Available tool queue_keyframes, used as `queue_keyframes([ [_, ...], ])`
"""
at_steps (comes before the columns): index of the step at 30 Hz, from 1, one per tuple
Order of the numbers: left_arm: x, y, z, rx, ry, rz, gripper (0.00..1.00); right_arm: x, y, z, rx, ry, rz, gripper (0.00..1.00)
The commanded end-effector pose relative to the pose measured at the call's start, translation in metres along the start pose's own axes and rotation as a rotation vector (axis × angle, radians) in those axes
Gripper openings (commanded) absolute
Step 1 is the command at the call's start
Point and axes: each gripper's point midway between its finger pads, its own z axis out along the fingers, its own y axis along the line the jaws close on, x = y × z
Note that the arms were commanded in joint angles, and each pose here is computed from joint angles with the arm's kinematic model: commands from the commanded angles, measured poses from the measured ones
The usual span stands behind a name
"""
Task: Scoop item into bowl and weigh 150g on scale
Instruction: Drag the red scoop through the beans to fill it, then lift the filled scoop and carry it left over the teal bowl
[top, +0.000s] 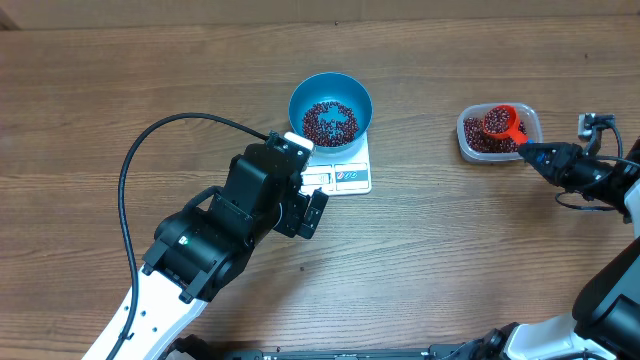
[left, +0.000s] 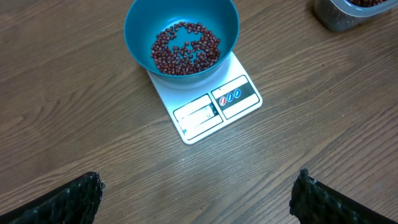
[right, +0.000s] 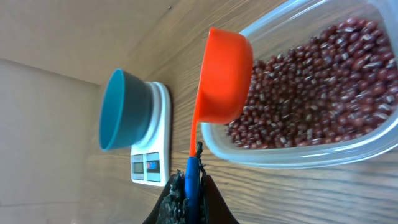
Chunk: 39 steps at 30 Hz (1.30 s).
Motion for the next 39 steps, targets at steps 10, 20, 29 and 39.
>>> queue_keyframes([
  [10, -0.003, 0.003, 0.000, -0.012, -0.005, 0.011, 0.99, -0.001, 0.061, 0.004, -0.314, -0.012, 0.023, 0.04],
  [20, -0.003, 0.003, 0.000, -0.012, -0.005, 0.011, 1.00, 0.030, 0.112, 0.053, -0.423, 0.158, -0.071, 0.04],
  [29, -0.003, 0.003, 0.000, -0.012, -0.005, 0.011, 0.99, 0.047, 0.156, 0.097, -0.495, 0.266, -0.160, 0.04],
  [39, -0.003, 0.003, 0.000, -0.012, -0.005, 0.011, 1.00, 0.049, 0.175, 0.136, -0.414, 0.278, -0.209, 0.04],
])
